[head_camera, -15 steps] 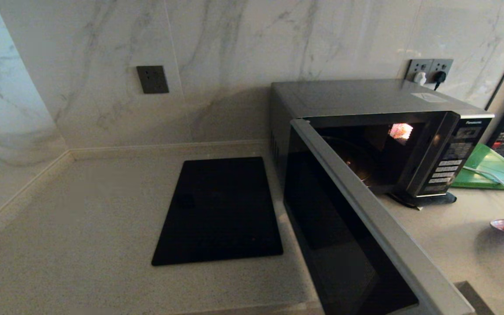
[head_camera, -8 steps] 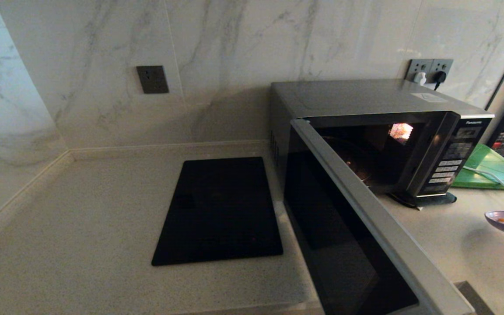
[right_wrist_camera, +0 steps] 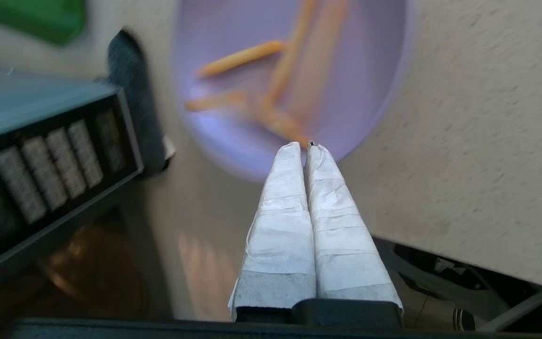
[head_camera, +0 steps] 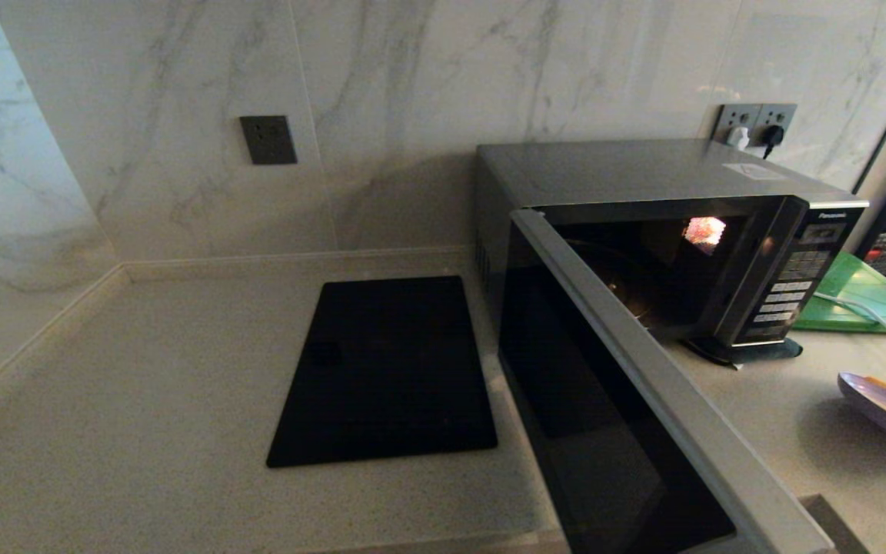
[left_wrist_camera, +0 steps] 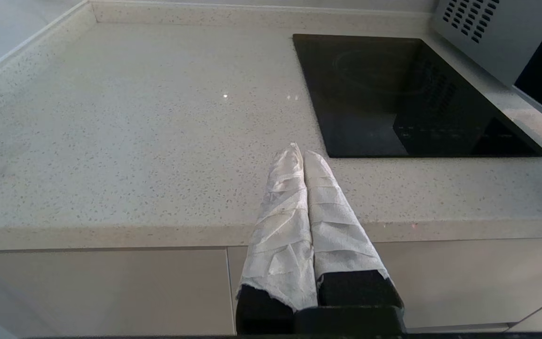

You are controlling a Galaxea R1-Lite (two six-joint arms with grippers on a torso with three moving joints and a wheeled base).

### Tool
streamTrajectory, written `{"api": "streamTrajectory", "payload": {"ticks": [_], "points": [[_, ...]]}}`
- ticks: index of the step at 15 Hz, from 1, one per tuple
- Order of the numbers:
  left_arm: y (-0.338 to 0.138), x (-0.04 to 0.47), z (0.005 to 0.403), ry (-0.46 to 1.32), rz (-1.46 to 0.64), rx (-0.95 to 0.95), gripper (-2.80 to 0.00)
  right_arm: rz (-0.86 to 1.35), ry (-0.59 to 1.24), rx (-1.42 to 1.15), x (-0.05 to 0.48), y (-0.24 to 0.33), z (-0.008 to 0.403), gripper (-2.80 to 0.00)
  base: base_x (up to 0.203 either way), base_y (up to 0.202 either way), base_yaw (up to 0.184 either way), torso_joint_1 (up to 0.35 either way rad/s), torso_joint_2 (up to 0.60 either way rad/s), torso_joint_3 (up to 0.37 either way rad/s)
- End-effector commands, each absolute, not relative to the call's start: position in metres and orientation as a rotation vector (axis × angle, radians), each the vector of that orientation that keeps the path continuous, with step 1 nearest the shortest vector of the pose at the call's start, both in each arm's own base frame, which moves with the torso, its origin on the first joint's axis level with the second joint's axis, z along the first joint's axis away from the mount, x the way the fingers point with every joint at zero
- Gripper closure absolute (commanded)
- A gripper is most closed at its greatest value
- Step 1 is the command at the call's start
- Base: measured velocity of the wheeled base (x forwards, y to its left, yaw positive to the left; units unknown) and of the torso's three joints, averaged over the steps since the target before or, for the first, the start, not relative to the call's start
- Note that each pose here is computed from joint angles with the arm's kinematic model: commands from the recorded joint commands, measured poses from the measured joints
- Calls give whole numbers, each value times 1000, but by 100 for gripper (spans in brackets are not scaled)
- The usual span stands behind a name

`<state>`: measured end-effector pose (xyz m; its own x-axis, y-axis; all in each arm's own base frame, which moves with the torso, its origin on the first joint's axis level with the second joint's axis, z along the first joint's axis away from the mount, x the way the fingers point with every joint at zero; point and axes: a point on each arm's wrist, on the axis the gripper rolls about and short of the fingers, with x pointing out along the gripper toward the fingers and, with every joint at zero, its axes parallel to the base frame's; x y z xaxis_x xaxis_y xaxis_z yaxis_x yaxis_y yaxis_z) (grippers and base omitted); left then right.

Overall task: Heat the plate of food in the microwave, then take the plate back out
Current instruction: Put the plate in the microwave oven

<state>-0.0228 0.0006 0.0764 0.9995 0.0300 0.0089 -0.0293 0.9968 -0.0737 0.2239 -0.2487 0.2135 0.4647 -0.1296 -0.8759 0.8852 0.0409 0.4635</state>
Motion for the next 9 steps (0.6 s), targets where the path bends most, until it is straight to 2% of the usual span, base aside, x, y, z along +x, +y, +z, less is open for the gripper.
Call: {"api": "streamTrajectory", "payload": {"ticks": [1, 9], "points": [[1, -23, 76, -9, 30, -75, 0, -884, 751, 1299, 219, -242, 220, 0, 0, 0, 0, 0, 0, 0], [1, -23, 76, -9, 30, -75, 0, -884, 786, 1287, 219, -243, 212, 0, 0, 0, 0, 0, 0, 0]]}}
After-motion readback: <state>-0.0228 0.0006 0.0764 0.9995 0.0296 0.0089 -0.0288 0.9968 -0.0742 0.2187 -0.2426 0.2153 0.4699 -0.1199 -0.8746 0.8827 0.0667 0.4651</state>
